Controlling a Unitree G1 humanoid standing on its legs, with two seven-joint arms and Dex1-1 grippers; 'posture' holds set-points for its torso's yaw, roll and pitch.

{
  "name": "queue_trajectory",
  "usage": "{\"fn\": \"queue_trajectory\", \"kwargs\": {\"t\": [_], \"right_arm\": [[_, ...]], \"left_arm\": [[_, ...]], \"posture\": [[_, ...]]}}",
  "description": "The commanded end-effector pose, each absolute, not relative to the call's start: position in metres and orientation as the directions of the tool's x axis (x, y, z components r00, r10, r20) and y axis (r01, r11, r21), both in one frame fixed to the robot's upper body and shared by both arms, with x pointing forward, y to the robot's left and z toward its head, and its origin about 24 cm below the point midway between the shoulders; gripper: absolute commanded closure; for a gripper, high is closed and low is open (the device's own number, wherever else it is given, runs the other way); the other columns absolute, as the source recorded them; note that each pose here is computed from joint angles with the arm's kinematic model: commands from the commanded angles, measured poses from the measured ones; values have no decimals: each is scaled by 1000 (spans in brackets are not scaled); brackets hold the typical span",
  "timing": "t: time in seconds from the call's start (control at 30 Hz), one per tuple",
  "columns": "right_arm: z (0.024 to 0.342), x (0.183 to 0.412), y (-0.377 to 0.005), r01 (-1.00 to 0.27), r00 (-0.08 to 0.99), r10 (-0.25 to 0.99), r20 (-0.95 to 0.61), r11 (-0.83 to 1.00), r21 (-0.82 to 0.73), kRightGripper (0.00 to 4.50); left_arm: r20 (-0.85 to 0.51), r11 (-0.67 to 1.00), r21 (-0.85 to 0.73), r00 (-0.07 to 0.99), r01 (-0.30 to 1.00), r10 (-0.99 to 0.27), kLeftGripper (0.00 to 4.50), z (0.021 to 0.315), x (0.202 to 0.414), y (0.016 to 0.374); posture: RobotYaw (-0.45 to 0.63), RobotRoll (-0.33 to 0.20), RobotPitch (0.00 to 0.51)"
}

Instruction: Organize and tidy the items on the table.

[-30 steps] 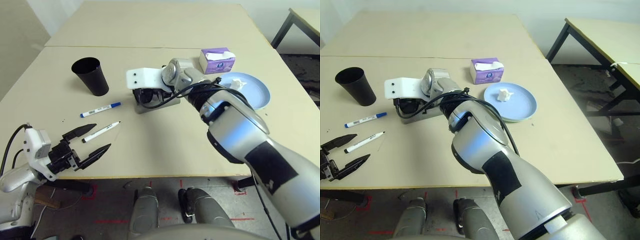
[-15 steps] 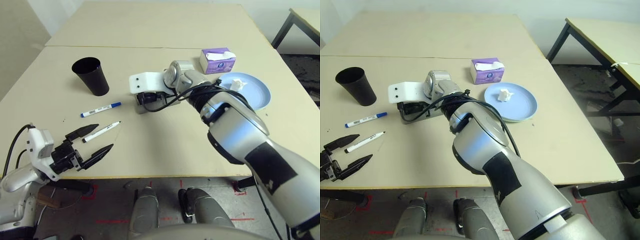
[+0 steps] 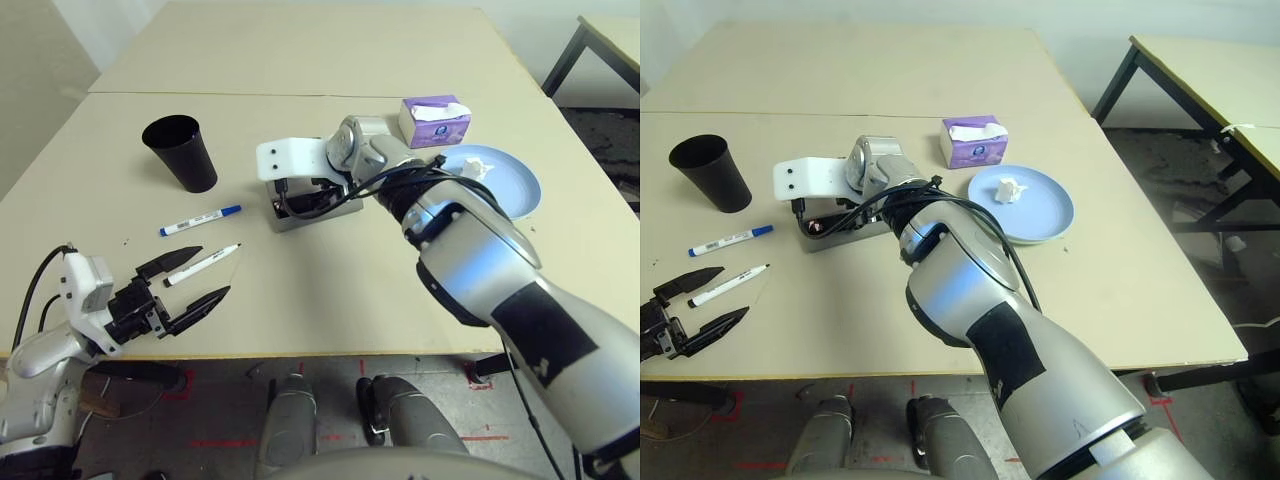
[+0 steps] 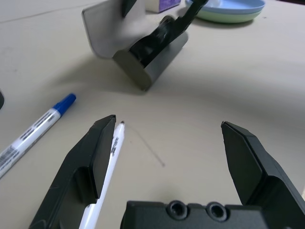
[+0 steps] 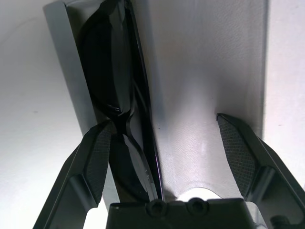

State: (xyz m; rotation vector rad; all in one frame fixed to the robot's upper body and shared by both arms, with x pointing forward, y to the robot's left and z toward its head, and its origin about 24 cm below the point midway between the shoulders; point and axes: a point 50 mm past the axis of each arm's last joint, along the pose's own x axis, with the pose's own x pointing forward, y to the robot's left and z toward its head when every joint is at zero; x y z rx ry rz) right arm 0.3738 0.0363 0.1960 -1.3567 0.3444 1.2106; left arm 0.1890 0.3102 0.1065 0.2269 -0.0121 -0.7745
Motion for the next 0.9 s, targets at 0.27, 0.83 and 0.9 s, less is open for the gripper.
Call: {"fn": "queue_trajectory", "kwargs": {"t": [0.27, 0.83, 0.9], "right_arm": [[230, 369, 51, -780, 416, 527, -741, -212, -589, 15], [258, 376, -5, -932, 217, 693, -687, -61, -356, 15], [252, 375, -22, -945, 215, 712, -669, -22, -328, 15]], "left_arm": [[-82, 668, 194, 691, 718, -719, 0, 98, 195, 306], [-43, 718, 195, 737, 668, -674, 0, 101, 197, 315], [-44, 719, 196, 738, 667, -673, 0, 101, 196, 314]], "posture": [[64, 0, 170], [66, 0, 178], [66, 0, 180]]}}
